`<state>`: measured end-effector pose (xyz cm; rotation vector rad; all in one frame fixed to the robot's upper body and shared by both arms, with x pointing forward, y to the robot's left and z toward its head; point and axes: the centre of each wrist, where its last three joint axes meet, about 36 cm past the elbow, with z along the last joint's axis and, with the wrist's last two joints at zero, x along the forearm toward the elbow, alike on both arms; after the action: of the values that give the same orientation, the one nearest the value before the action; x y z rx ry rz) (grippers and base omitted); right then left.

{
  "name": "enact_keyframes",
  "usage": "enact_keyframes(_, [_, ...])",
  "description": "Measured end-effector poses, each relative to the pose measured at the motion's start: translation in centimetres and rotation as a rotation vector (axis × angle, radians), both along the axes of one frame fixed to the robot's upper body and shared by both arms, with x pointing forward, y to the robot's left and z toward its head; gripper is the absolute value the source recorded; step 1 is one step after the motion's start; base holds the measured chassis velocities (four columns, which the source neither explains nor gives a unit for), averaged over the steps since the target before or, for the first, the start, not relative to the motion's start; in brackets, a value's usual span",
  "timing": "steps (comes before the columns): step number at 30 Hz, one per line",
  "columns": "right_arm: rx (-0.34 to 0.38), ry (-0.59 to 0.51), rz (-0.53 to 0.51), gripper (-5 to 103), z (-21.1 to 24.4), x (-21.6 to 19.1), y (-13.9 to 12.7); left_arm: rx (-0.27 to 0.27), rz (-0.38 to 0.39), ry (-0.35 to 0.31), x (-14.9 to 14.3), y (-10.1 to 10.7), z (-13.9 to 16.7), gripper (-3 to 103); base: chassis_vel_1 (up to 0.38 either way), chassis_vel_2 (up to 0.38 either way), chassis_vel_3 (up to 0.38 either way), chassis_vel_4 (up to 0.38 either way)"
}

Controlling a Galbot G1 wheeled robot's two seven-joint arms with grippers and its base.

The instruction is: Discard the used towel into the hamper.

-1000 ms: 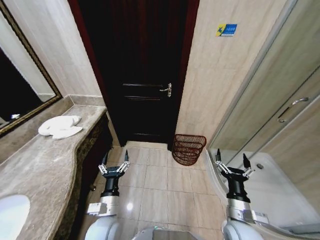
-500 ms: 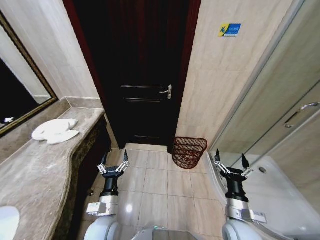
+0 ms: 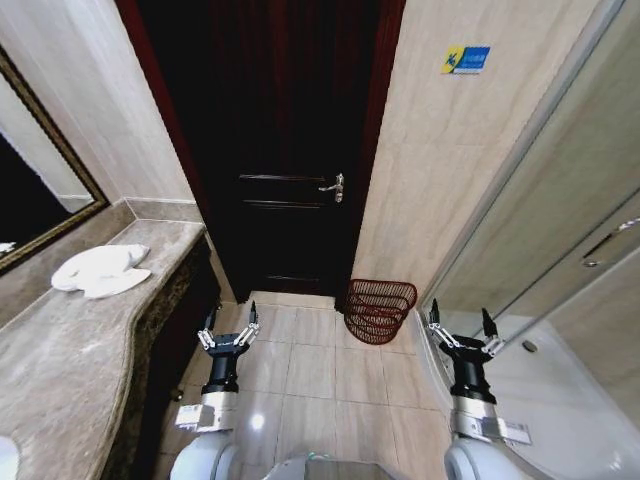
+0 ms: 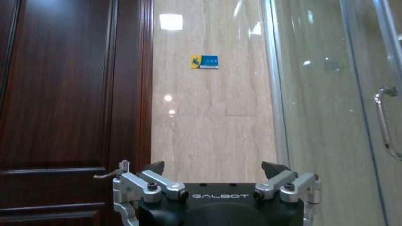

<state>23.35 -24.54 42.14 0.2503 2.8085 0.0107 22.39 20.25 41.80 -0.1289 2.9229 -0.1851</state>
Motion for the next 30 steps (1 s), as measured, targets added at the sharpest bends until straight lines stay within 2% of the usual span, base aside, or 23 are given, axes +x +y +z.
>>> enact_keyframes(8, [-0.003,0.001,0.0,100,0.03,0.02,-0.1,0.019,0.086,0.046,0.14,-0.11,0.39,100,-0.075,0.094,0.081,-0.087])
enact_keyframes(18, [-0.005,-0.004,0.006,100,0.4,0.02,0.03,0.021,0.091,0.038,0.11,-0.13,0.77,100,-0.091,0.091,0.09,-0.088])
enact_keyframes(22, [-0.005,-0.005,0.009,100,0.42,0.04,0.12,0.028,0.062,0.024,0.03,-0.04,0.74,100,-0.114,0.11,0.113,-0.101])
enact_keyframes(26, [-0.003,-0.008,0.013,100,0.46,0.15,0.23,0.018,-0.001,-0.006,-0.06,0.07,0.69,100,-0.131,0.146,0.129,-0.137])
enact_keyframes(30, [-0.003,-0.013,0.017,100,0.5,0.3,0.26,0.018,-0.017,-0.011,-0.05,0.05,0.44,100,-0.131,0.13,0.119,-0.14])
